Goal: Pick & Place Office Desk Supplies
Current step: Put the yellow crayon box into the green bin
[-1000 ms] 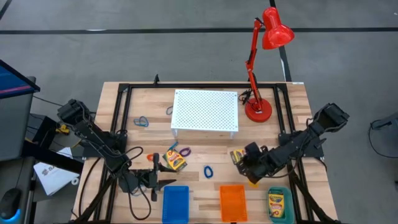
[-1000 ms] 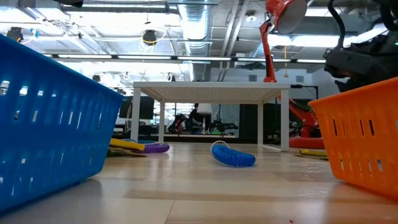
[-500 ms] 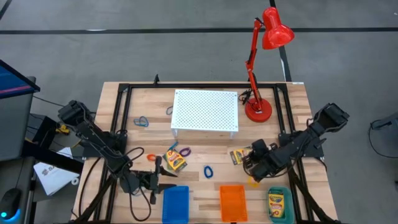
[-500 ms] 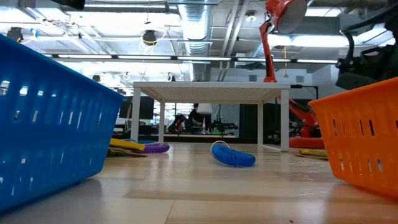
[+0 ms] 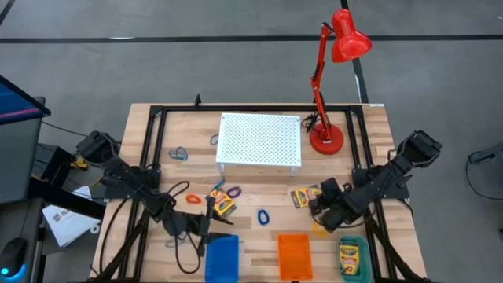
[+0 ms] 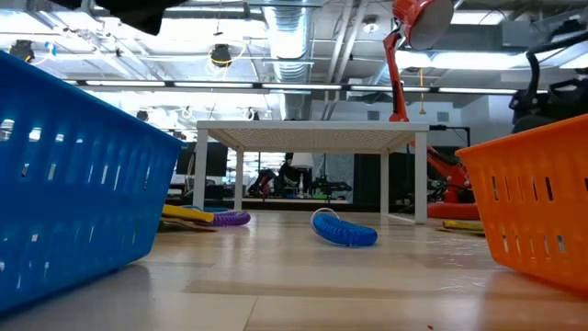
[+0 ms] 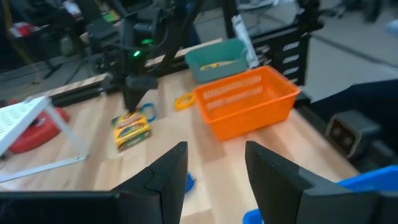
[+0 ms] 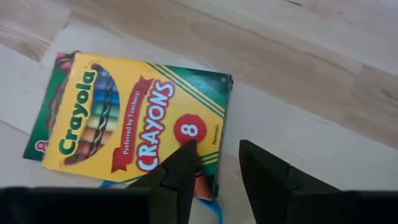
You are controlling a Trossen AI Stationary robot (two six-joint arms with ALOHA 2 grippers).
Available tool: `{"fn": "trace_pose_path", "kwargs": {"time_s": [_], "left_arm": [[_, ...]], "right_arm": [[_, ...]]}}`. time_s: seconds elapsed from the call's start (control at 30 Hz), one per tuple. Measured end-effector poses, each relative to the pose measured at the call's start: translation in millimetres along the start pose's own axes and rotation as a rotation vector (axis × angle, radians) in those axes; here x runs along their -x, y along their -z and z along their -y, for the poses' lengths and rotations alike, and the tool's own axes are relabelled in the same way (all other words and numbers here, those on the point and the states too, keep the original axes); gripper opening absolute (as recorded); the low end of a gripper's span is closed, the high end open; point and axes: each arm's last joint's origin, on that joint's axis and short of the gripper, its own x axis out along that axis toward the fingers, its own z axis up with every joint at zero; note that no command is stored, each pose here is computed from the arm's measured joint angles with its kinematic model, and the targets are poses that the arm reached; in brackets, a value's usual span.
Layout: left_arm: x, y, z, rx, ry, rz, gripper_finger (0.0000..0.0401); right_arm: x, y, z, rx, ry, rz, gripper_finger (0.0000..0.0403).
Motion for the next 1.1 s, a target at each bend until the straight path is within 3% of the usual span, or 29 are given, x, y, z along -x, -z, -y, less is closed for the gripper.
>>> {"fn": "trace_pose_path", "kwargs": {"time_s": [0.23,0.67,1.1], "left_arm": [[-8.6,0.5,-9.8,0.052,0.038,0.012,0.0154],[-20.7,10.8,-9.1,0.025,0.036,0.01,0.0154],[-23.1,18.8,-18.0,-0.022,-0.108,-0.072,0.0154]], "right_arm": [[-4.5,2.1,-1.2,0.001,-0.058,0.011,0.0118],[-8.7,-4.4,-21.7,-0.003,-0.207,-0.003,0.0118],[-20.0,-30.6,-37.9,0.03,-0.276,0.047,0.0118]]}}
